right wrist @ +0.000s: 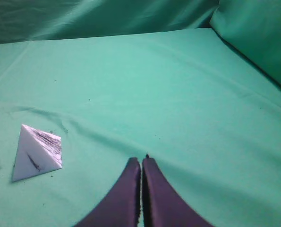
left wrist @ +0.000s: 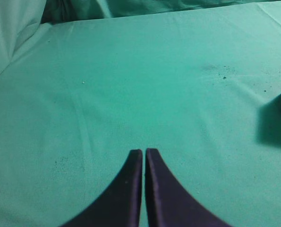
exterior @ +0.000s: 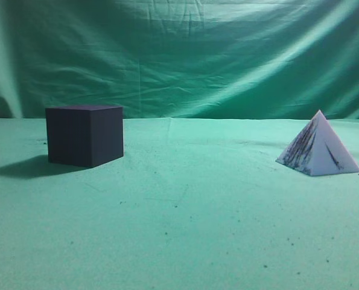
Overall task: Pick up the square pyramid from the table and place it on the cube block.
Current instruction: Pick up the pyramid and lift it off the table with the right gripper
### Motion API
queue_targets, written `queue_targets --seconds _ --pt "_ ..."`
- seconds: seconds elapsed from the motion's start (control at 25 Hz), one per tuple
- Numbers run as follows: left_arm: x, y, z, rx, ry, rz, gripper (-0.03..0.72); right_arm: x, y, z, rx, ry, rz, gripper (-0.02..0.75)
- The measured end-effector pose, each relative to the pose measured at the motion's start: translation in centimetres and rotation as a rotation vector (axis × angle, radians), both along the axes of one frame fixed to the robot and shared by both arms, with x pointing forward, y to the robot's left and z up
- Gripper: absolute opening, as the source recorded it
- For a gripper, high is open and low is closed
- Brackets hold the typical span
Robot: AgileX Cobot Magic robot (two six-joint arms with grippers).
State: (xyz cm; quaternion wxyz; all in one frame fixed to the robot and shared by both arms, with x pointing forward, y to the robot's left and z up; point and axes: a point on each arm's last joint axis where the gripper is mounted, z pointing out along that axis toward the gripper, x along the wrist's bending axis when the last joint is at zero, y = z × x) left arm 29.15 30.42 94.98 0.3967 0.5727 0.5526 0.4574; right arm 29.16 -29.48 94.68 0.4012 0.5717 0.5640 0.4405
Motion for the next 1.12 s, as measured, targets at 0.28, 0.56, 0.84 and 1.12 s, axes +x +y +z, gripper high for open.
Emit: queue_targets --seconds 0.28,0.56,0.84,1.12 --pt "0.0 0.0 0.0 0.0 0.0 0.0 0.0 0.0 0.0 0.0 0.0 0.0 0.0 0.0" --pt "0.0 0.0 0.0 0.0 0.0 0.0 0.0 0.0 0.0 0.0 0.0 0.0 0.0 0.0" --pt "0.0 0.0 0.0 0.0 0.0 0.0 0.0 0.0 0.0 0.0 0.0 0.0 0.0 0.0" --pt "0.0 0.0 0.0 0.0 0.0 0.0 0.0 0.14 0.19 0.55 0.099 -0.057 -0.005 0.0"
